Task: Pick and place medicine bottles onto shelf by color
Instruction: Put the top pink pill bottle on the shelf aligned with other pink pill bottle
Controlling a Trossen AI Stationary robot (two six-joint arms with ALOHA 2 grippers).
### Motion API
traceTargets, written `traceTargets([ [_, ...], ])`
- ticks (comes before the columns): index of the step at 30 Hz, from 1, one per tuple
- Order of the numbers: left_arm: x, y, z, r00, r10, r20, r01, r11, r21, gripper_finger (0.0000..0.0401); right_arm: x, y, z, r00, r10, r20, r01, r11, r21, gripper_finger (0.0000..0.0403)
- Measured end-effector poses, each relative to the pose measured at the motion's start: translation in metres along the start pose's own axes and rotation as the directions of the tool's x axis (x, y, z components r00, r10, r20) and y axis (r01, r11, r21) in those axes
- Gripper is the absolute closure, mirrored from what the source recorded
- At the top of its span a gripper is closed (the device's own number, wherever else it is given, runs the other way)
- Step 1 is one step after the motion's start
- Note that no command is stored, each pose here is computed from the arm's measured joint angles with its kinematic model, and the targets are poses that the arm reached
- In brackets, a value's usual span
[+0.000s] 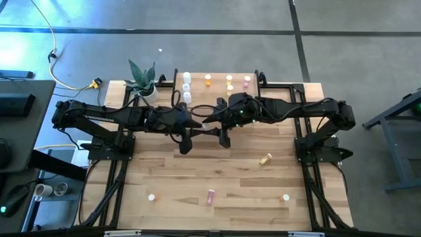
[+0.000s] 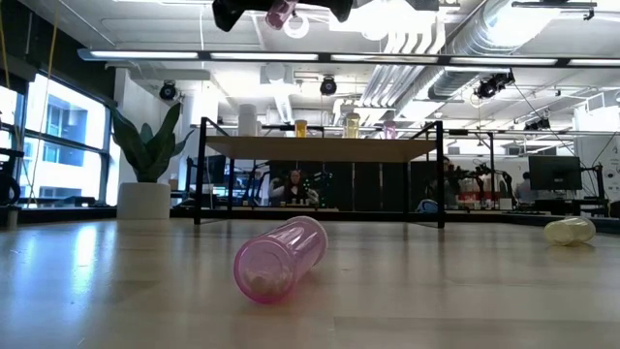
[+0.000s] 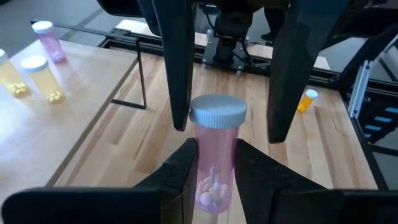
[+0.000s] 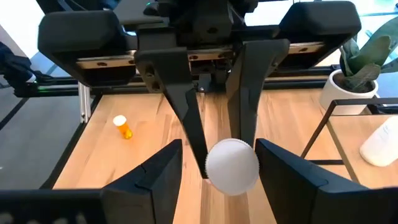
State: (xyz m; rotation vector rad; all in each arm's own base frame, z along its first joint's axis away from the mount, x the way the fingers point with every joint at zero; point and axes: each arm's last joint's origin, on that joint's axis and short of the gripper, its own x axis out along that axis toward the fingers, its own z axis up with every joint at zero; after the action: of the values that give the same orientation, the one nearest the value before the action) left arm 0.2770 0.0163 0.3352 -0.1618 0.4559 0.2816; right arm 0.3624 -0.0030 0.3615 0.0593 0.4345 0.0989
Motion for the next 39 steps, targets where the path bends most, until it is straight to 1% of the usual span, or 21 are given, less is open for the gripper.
traceTargets([
  [4,0.0000,0.0005,0.0001,1.000,0.004,0.001,-0.004,1.000,0.024,0.0318,-0.0001,-0.0007,0.0000,1.000,-0.002,0.000,0.002,1.000,0.001,0.0215],
  [12,0.0000,0.0011,0.0003,1.000,0.023,0.005,-0.023,0.999,0.033,0.0318,-0.0009,-0.0069,0.0000,1.000,-0.016,0.000,0.016,0.999,0.032,0.0255],
  [19,0.0000,0.0011,0.0003,1.000,0.023,0.005,-0.023,0.999,0.033,0.0318,-0.0011,-0.0077,0.0000,1.000,-0.017,-0.001,0.017,0.999,0.033,0.0272],
  [25,0.0000,0.0011,0.0003,1.000,0.023,0.005,-0.023,0.999,0.033,0.0318,-0.0011,-0.0077,0.0000,1.000,-0.017,-0.001,0.017,0.999,0.045,0.0279],
  [39,0.0001,0.0011,0.0003,1.000,0.023,0.005,-0.023,0.999,0.033,0.0314,-0.0014,-0.0077,0.0000,1.000,-0.017,-0.002,0.017,0.998,0.055,0.0279],
])
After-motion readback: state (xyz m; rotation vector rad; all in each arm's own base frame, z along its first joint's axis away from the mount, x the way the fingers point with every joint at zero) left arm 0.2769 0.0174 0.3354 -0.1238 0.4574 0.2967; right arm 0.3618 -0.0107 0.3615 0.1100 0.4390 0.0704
